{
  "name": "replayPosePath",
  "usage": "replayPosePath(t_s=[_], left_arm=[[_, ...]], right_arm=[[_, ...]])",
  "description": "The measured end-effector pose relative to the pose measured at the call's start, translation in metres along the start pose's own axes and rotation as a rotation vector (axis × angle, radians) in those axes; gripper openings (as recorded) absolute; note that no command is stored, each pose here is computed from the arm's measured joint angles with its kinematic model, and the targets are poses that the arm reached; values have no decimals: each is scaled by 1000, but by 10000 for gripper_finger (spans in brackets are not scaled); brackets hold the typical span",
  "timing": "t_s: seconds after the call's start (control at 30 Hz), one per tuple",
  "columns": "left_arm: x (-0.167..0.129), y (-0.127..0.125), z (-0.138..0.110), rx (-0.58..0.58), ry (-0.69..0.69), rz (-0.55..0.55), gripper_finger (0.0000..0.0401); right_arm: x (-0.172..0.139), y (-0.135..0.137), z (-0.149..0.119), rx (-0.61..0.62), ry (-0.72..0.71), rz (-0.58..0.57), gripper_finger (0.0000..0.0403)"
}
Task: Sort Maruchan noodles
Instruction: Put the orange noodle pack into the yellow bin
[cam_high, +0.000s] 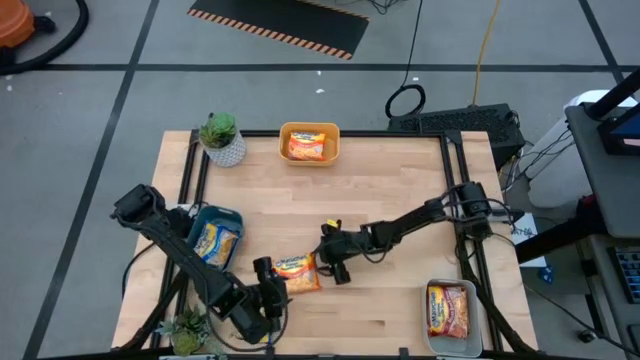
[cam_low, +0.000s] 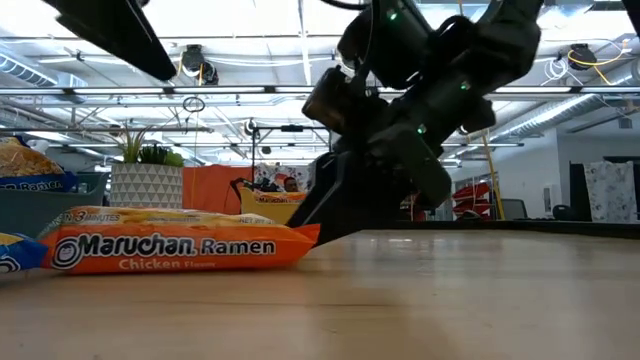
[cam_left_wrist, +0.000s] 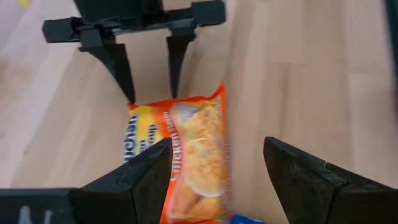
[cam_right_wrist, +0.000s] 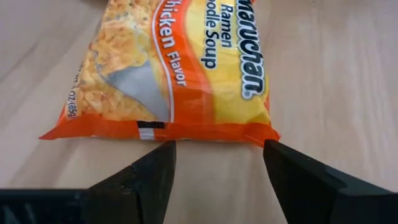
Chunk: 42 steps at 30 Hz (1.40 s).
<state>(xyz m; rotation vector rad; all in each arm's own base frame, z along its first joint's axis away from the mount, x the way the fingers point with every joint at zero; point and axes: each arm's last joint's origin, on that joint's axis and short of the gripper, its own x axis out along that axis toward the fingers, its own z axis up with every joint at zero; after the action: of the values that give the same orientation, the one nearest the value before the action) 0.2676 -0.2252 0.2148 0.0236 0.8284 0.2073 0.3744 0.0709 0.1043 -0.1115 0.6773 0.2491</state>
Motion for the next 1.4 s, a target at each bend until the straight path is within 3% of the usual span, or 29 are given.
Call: replayPosePath(t_s=[0.37, 0.7, 1.1, 1.23, 1.4], left_arm=[[11, 27, 10, -6, 85, 75, 257], [20, 51, 27, 24, 103, 84, 257], [43, 88, 44, -23, 169, 96, 257], [46, 94, 47, -7, 173, 105, 257], [48, 98, 48, 7, 178, 111, 257]], right_arm=[[-3, -23, 0, -155, -29, 64, 236], [-8, -55, 0, -147, -138, 222, 236], [43, -73, -31, -106, -219, 391, 233], [48, -74, -31, -123, -223, 400, 209], [46, -81, -33, -109, -218, 384, 150]])
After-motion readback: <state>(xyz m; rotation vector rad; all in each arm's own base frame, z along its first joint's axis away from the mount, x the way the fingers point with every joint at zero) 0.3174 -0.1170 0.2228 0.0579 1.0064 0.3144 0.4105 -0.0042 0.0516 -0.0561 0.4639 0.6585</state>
